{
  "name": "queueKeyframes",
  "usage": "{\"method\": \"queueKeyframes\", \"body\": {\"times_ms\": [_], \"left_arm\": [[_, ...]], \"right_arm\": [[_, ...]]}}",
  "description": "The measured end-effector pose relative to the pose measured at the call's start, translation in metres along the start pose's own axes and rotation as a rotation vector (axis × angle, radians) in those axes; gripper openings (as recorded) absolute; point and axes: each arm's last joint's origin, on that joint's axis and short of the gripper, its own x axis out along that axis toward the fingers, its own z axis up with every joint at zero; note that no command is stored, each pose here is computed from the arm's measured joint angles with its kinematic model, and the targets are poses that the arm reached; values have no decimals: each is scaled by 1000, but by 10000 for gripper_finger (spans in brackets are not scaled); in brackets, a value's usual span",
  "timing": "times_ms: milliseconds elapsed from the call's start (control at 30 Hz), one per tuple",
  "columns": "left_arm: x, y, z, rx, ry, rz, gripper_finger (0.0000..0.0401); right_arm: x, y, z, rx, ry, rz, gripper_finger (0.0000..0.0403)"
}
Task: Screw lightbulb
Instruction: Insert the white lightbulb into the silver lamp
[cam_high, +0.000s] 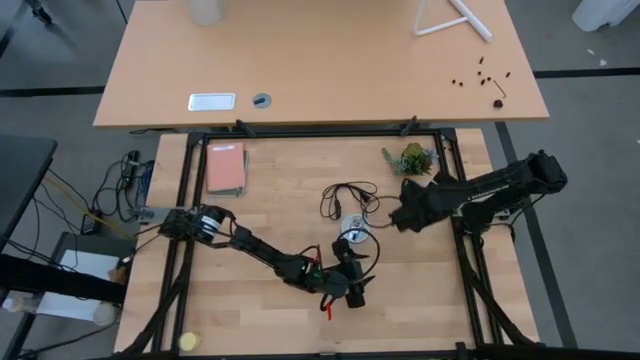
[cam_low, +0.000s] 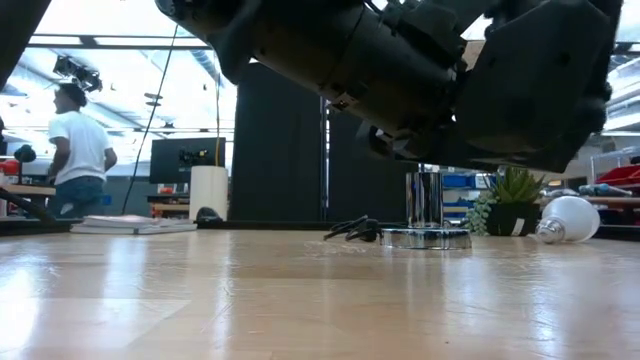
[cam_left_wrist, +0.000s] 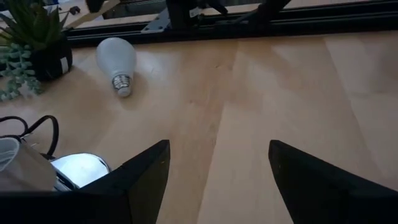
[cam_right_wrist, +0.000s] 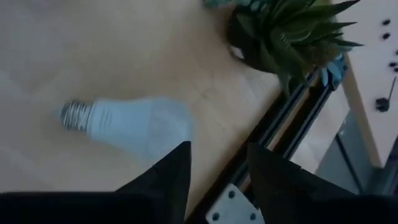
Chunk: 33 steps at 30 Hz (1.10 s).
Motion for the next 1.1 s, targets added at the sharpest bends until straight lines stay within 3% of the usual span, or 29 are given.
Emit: {"method": "queueKeyframes", "body": {"times_ms": [267,533,700,1100], "left_arm": [[-6,-9,-1,9,-3,-21,278],[-11,-15,-2,21,-1,-36,278],[-12,-16,-3,23,0,-37,278],[-14,-18,-7,21,34,-53,278]], "right_arm": [[22,-11,18,92,45,8,150],[55,-17,8,126,230,27,138],[65,-15,2,133,251,31,137],[63,7,-7,155,298,228,137]]}}
